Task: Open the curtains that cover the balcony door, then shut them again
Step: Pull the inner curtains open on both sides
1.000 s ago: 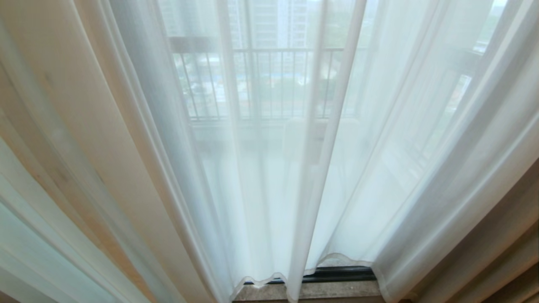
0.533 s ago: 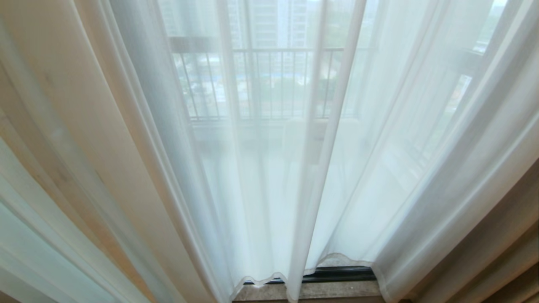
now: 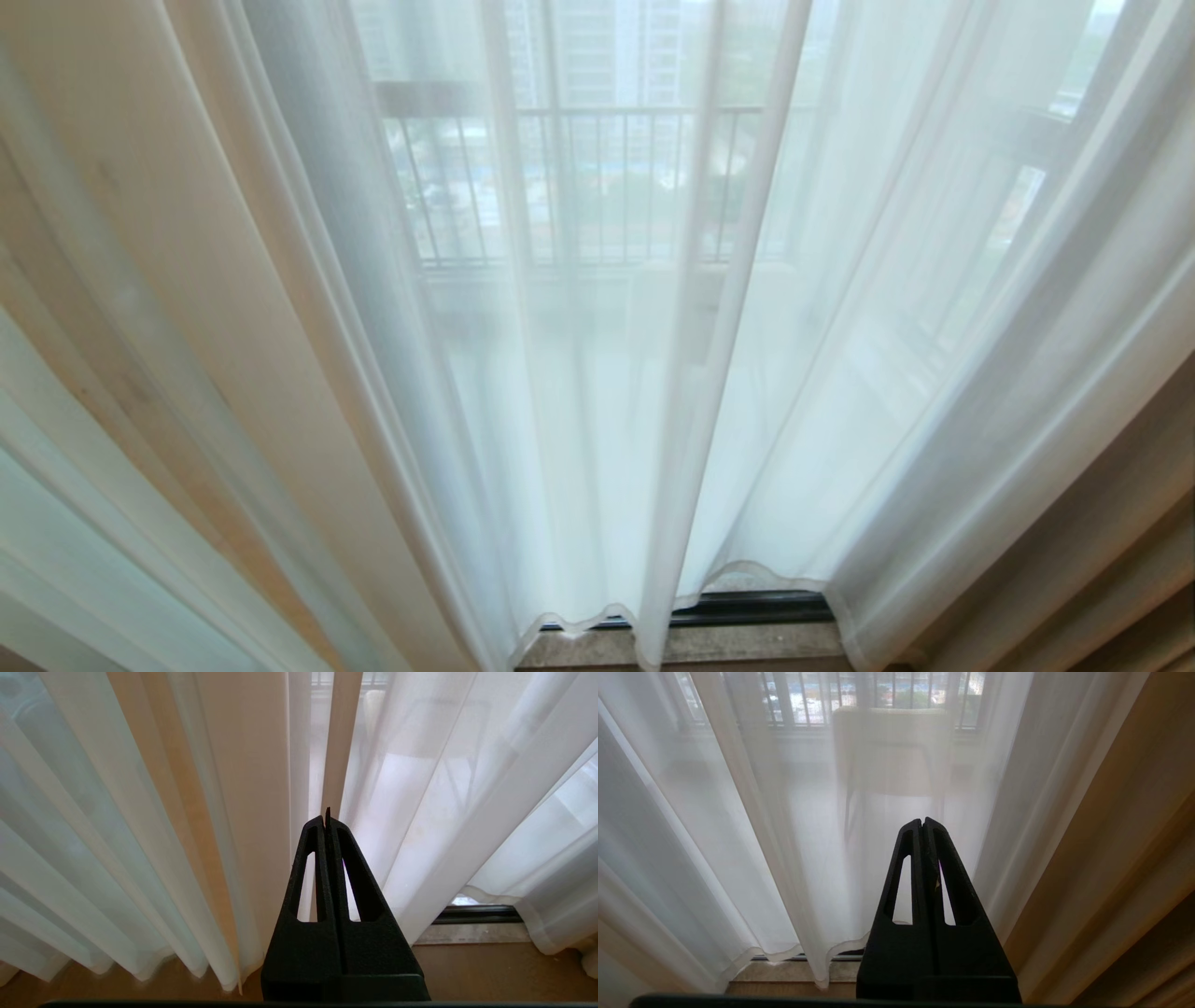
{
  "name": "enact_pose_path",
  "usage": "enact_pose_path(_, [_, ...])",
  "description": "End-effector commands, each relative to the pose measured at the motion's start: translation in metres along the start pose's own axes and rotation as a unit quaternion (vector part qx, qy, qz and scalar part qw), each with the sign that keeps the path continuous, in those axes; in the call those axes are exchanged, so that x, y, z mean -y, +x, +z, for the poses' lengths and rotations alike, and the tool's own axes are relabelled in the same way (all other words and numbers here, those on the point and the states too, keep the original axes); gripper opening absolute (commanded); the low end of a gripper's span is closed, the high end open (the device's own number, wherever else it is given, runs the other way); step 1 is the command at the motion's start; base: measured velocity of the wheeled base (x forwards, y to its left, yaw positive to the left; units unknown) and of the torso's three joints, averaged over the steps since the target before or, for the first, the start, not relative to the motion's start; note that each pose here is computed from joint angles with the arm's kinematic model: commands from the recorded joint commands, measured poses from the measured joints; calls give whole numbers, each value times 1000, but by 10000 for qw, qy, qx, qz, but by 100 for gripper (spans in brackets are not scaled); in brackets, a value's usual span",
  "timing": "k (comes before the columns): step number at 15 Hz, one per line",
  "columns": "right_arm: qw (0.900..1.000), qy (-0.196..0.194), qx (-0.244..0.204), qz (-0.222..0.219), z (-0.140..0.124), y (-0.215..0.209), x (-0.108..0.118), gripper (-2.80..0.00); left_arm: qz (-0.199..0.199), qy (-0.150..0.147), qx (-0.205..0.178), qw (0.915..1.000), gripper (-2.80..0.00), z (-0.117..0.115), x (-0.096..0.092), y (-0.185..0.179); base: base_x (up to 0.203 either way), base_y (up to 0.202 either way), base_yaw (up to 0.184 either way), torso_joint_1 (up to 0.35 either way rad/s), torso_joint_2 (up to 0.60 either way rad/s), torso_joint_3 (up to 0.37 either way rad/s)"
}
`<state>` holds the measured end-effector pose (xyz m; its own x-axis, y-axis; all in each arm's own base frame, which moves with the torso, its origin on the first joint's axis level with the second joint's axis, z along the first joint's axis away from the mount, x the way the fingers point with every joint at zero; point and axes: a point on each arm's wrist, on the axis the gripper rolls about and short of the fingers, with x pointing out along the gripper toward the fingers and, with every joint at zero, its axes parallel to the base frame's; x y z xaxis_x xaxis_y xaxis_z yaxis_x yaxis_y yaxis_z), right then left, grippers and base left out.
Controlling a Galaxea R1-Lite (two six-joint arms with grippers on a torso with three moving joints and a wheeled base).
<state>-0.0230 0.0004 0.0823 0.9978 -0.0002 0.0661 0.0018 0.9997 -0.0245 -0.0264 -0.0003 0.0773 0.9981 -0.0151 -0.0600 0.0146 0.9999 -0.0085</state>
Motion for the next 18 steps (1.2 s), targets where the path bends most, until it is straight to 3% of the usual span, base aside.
enact_pose_path(1, [10000, -3, 7, 1, 0, 0, 0, -280, -1, -7, 8, 10000, -280, 0, 0, 0, 0, 0, 0, 0, 0, 0])
enact_pose_path(18, [10000, -3, 1, 1, 0, 0, 0, -280, -1, -8, 4, 10000, -280, 0, 0, 0, 0, 0, 0, 0, 0, 0])
